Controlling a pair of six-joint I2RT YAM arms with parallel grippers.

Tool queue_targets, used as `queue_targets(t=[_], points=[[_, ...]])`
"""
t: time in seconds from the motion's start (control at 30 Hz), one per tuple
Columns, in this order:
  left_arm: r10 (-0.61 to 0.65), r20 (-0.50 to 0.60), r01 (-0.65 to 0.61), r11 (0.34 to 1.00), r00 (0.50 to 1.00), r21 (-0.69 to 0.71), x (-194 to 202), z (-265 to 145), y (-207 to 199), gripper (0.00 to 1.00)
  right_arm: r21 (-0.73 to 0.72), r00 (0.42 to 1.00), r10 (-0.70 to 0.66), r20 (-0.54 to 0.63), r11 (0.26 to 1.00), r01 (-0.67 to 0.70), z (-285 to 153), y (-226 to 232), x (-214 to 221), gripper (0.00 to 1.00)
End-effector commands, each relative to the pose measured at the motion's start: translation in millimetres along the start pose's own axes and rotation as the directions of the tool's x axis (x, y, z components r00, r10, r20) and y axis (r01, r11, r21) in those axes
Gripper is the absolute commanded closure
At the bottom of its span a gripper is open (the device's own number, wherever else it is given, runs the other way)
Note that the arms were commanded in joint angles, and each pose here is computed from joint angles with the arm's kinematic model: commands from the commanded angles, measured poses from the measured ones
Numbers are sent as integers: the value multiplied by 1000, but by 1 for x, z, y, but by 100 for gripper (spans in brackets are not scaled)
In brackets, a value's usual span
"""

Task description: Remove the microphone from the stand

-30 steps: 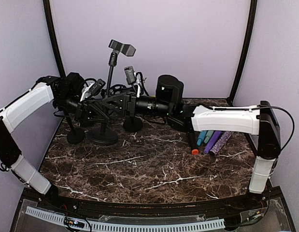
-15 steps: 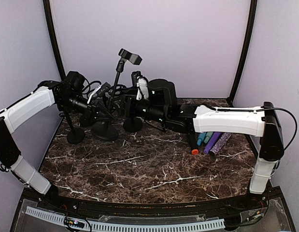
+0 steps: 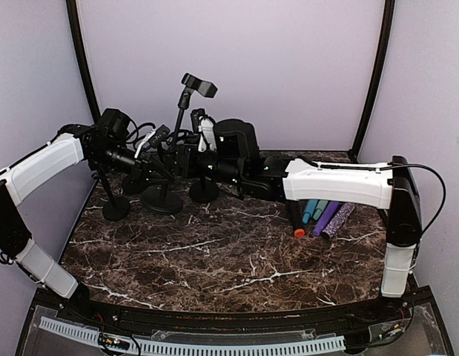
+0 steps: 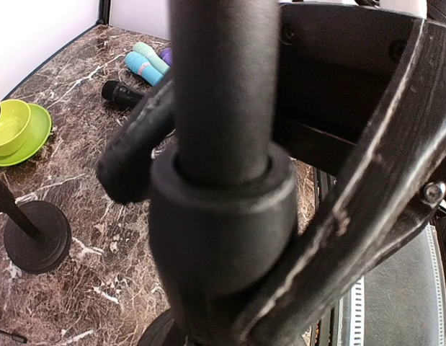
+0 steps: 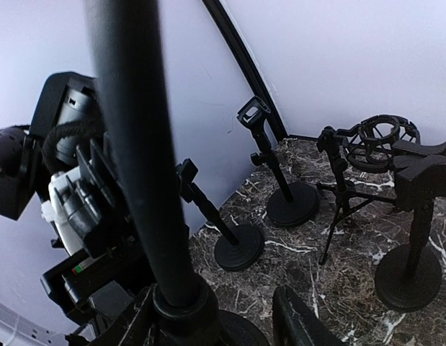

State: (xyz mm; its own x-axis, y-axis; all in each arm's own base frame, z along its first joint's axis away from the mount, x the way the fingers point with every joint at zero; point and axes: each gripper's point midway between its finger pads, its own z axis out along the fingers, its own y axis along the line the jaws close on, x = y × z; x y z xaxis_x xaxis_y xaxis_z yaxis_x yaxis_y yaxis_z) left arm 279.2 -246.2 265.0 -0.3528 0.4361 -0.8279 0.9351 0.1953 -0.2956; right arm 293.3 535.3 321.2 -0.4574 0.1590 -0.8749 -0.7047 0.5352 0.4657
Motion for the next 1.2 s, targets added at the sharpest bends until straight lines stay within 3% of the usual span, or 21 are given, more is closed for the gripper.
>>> queue_targets(t=[0.0, 0.1, 0.27, 0.47, 0.63, 0.7, 0.8, 0.9, 0.93, 1.03, 1.1, 1.17], points=[[94, 74, -94, 996, 993, -6, -25, -16, -17, 100, -37, 1000, 2, 16, 999, -2, 1, 14, -9, 53], [94, 78, -94, 996, 993, -3, -27, -16, -17, 100, -46, 1000, -3, 12, 999, 3, 0, 17, -10, 61], [95, 87, -97, 995, 992, 18, -29, -17, -21, 100, -96, 999, -15, 37, 995, 19, -10, 25, -22, 87], [73, 121, -88, 988, 990, 124, -34, -21, -42, 100, -363, 996, 10, 91, 932, 24, -35, 59, -50, 97], [8, 167, -54, 960, 986, 275, -42, -27, -68, 100, -390, 975, 26, 219, 919, 63, -45, 55, -83, 97], [-18, 183, -44, 943, 983, 329, -45, -30, -76, 100, -618, 996, 26, 85, 786, 32, -65, 93, -63, 100], [-44, 192, -32, 926, 980, 377, -48, -33, -83, 100, -686, 997, 26, 77, 727, 34, -73, 103, -63, 100], [-65, 185, -15, 916, 981, 400, -47, -33, -85, 100, -704, 989, 31, 143, 706, 79, -76, 105, -73, 100], [-65, 182, -14, 916, 981, 401, -46, -33, -85, 100, -781, 999, 34, 42, 624, 12, -88, 116, -61, 100], [-62, 178, -14, 918, 982, 397, -46, -33, -84, 100, -834, 999, 33, 0, 551, -18, -96, 121, -56, 98], [-48, 171, -21, 926, 984, 378, -45, -32, -81, 100, -835, 999, 38, -21, 549, -38, -93, 118, -53, 93], [-35, 154, -20, 940, 987, 340, -43, -29, -75, 100, -785, 998, 50, -27, 617, -52, -80, 106, -52, 82]])
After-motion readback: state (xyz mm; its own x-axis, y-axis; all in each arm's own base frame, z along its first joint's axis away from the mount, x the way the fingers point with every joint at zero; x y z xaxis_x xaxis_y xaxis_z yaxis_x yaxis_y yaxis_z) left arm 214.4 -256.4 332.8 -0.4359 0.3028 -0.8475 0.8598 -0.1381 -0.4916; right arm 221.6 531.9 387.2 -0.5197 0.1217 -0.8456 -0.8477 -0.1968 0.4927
